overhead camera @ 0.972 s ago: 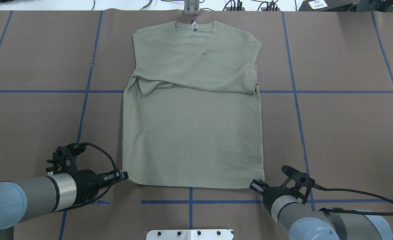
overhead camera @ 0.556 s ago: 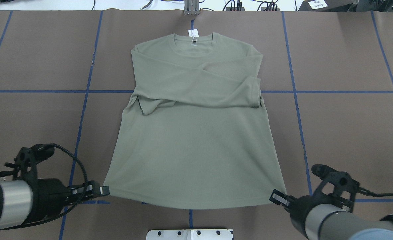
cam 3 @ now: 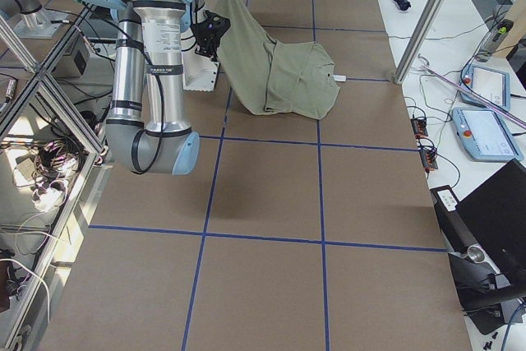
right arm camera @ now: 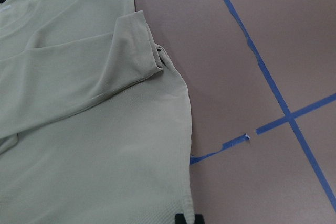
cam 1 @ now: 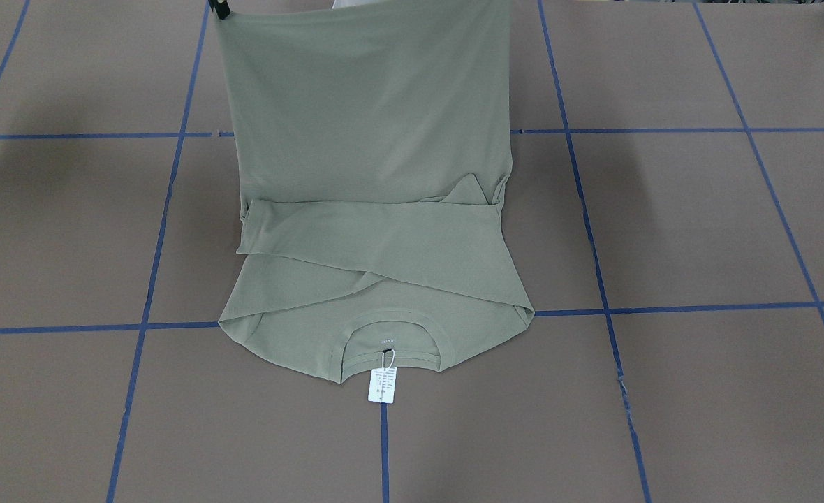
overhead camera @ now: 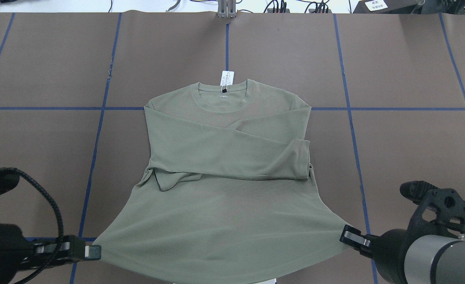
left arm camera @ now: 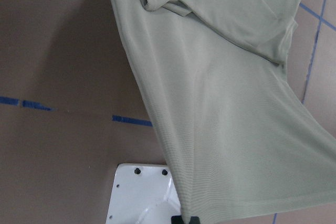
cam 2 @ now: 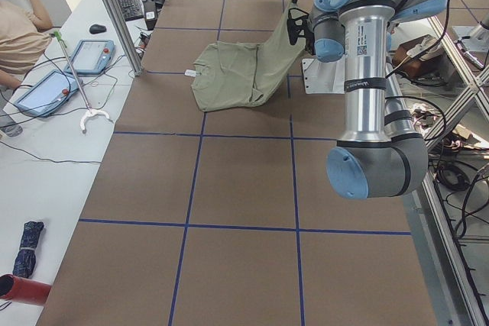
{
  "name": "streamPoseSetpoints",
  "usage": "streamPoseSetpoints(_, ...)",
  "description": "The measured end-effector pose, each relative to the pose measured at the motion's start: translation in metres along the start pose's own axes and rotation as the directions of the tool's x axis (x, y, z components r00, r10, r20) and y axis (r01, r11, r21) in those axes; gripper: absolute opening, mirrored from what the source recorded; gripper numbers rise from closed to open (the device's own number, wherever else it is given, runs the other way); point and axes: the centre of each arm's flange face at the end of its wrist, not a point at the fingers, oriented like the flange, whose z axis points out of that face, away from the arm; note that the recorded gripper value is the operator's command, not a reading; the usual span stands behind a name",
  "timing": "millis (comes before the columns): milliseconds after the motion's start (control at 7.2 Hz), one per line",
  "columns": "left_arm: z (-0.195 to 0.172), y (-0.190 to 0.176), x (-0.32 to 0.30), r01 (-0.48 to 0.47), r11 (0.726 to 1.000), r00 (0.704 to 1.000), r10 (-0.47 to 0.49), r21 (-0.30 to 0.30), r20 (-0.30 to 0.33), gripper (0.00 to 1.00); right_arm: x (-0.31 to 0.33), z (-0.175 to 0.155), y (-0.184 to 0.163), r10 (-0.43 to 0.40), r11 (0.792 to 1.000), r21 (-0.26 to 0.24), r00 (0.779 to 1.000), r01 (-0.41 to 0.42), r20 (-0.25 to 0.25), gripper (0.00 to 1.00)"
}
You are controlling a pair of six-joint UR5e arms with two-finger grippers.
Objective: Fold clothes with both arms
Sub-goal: 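Lift the hem with both grippers and fold it toward the collar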
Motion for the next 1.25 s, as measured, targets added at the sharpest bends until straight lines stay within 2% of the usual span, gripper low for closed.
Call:
streamPoseSetpoints(139,0.03,-0.034,0.0,-0.055,0.996,0.998,0.053,0.066,0.033,0.0,-0.025,0.015,-0.011,-0.036,0.998,0.045,0.999,0.036,0.004,0.0)
streamPoseSetpoints(278,0.045,-0.073,-0.003,-0.107,0.985,0.993,0.098,0.138,0.073,0.0,-0.052,0.034,-0.032,-0.066,0.993,0.1,0.998,0.067,-0.013,0.0)
streamPoseSetpoints(417,0.04,-0.106,-0.009,-0.144,0.968,0.986,0.124,0.203,0.11,0.0,-0.075,0.05,-0.062,-0.082,0.987,0.138,0.996,0.088,-0.046,0.0)
streamPoseSetpoints(694,0.028,-0.153,-0.015,-0.156,0.942,0.981,0.113,0.297,0.158,0.0,-0.112,0.074,-0.14,-0.082,0.978,0.185,0.992,0.098,-0.095,0.0)
streamPoseSetpoints(833,0.05,-0.186,-0.007,-0.15,0.93,0.979,0.093,0.337,0.181,0.0,-0.128,0.101,-0.179,-0.075,0.976,0.201,0.994,0.09,-0.08,0.0)
streamPoseSetpoints(972,0.091,-0.23,0.006,-0.145,0.915,0.973,0.064,0.377,0.22,0.0,-0.138,0.136,-0.213,-0.071,0.973,0.215,0.996,0.082,-0.059,0.0)
streamPoseSetpoints(1111,0.128,-0.264,0.011,-0.152,0.905,0.965,0.05,0.396,0.256,0.0,-0.144,0.162,-0.238,-0.07,0.971,0.227,0.996,0.081,-0.056,0.0)
streamPoseSetpoints(1250,0.155,-0.286,0.004,-0.169,0.9,0.958,0.054,0.401,0.282,0.0,-0.153,0.185,-0.257,-0.065,0.969,0.235,0.995,0.081,-0.075,0.0)
